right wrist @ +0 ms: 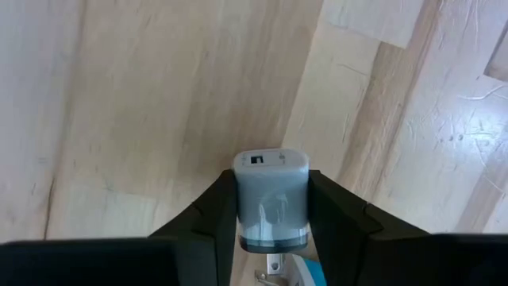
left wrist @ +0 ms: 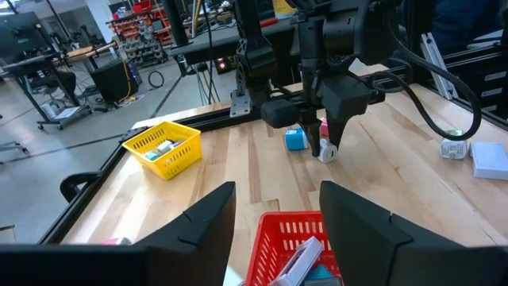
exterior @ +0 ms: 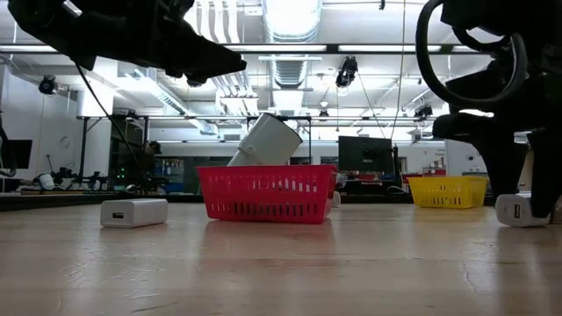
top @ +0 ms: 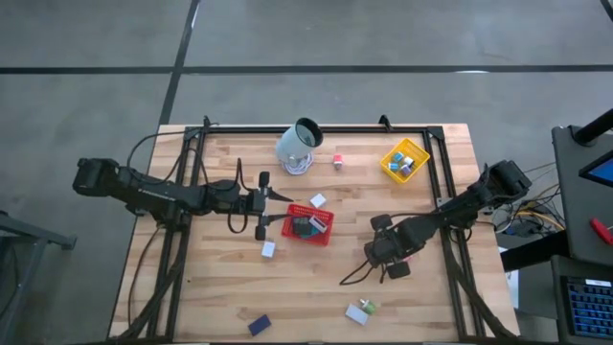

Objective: Pick & Place Office items
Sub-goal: Put the white black charger adapter into the yellow basket

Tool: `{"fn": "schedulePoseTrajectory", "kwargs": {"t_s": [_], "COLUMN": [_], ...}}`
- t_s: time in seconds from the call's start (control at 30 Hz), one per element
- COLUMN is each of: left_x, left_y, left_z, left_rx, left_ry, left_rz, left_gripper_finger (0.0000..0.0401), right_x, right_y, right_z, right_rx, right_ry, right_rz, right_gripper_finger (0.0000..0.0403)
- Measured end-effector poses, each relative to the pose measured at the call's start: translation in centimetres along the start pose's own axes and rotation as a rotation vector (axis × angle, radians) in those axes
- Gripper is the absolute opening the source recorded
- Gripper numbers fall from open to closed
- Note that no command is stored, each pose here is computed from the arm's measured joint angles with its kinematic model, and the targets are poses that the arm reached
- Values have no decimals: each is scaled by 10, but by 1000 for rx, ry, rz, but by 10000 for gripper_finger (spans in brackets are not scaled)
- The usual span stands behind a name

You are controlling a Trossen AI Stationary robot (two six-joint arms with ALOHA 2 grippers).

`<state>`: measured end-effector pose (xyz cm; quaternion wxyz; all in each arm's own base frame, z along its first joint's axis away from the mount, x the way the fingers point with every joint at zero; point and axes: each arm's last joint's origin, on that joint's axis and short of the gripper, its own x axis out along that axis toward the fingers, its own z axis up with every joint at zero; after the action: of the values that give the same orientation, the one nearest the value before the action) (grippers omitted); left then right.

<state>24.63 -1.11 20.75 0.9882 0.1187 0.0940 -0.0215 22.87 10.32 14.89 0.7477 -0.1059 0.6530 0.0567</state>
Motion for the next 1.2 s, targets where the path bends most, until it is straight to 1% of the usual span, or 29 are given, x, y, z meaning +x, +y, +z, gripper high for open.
{"fn": "schedulePoseTrajectory", "kwargs": {"t_s": [0.6,0.9,1.2], "left_x": [0,0,0], "left_y": [0,0,0], "left_z": [0,0,0], "left_rx": [-3,-1,0], "left_ry": [0,0,0], "left_rz": [0,0,0], "left_gripper_finger": [186,186,186], "right_x": [0,0,-5], "right_y": [1,3,8], "right_z": [4,14,33], "right_rx": [-11,-13,-37], "right_ry": [-43,-146,-352], "right_rz": [11,31,62], "right_gripper_finger": [116,116,116]}}
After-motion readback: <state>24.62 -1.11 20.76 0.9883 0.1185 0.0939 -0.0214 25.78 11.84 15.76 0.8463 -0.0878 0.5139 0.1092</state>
